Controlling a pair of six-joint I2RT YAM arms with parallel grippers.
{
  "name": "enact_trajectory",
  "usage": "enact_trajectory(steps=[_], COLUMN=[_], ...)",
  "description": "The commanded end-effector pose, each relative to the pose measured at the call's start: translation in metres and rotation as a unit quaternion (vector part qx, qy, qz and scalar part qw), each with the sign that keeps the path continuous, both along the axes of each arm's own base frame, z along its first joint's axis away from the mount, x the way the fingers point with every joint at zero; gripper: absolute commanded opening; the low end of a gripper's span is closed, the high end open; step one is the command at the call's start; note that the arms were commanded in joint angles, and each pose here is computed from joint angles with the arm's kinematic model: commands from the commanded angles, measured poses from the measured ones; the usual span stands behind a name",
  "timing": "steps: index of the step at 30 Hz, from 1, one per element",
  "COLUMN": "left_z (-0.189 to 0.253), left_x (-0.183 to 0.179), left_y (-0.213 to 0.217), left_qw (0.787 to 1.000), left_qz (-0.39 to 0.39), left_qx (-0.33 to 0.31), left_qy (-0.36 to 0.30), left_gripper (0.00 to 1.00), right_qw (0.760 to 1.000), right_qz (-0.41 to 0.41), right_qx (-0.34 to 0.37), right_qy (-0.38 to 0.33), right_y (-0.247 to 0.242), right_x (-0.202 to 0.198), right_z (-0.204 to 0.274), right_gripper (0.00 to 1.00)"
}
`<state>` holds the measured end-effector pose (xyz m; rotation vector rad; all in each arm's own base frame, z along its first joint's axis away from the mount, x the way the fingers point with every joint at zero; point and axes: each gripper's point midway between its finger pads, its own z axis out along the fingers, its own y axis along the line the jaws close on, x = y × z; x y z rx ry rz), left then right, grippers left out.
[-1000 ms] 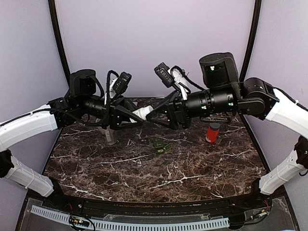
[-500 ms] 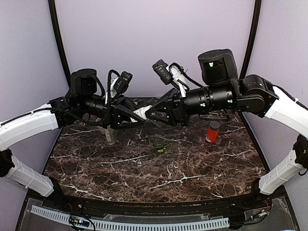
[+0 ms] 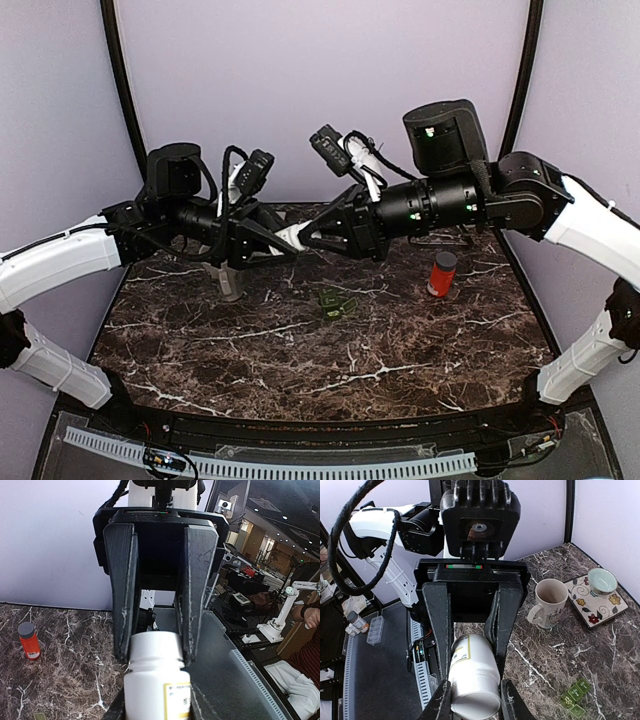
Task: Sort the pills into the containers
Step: Screw the lid of the pill bottle onto the pill bottle.
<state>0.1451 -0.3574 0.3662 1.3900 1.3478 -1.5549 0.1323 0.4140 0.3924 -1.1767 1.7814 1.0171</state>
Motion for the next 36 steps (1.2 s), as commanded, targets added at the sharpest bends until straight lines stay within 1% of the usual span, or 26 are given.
enact_trajectory(steps=[1,4,9,14,16,17,21,24,25,28,36], left_z=[0.015,0.015,0.02,0.028,0.031,0.032,0.033,0.035,0.038,0.045,0.046], left_x=[0.002,0.005,0.014,0.02,0.02,0.022,0.021,0.025,0.03,0.036,0.038], left_y=[0.002,0.002,0.004,0.004,0.003,0.001,-0.006,-0.007,-0.005,0.001,-0.002], left_qw=[1.0,0.999,0.994,0.983,0.976,0.971,0.945,0.923,0.912,0.886,0.824], left_qz=[0.009,0.022,0.07,0.117,0.141,0.157,0.211,0.257,0.283,0.327,0.392], left_qx=[-0.017,-0.023,-0.043,-0.069,-0.074,-0.075,-0.08,-0.087,-0.092,-0.105,-0.105], left_qy=[-0.02,-0.028,-0.069,-0.121,-0.149,-0.165,-0.239,-0.273,-0.284,-0.312,-0.396], left_gripper=[0.0,0.0,0.0,0.0,0.0,0.0,0.0,0.0,0.0,0.0,0.0], right_qw=[0.999,0.999,0.996,0.991,0.989,0.988,0.982,0.977,0.976,0.971,0.955], right_qz=[0.023,0.021,0.006,-0.011,-0.02,-0.024,-0.039,-0.056,-0.061,-0.075,-0.111], right_qx=[0.027,0.031,0.031,0.033,0.038,0.031,0.031,0.025,0.024,0.022,0.02], right_qy=[0.018,0.039,0.084,0.126,0.141,0.152,0.185,0.205,0.209,0.224,0.276], right_y=[0.009,0.013,0.024,0.036,0.036,0.042,0.05,0.054,0.055,0.055,0.057], right_x=[-0.012,-0.013,-0.009,-0.004,-0.001,0.002,0.008,0.013,0.015,0.02,0.038], right_z=[0.016,0.016,0.014,0.015,0.019,0.011,0.009,0.004,0.003,0.002,-0.014], right_gripper=[0.0,0.0,0.0,0.0,0.0,0.0,0.0,0.0,0.0,0.0,0.0])
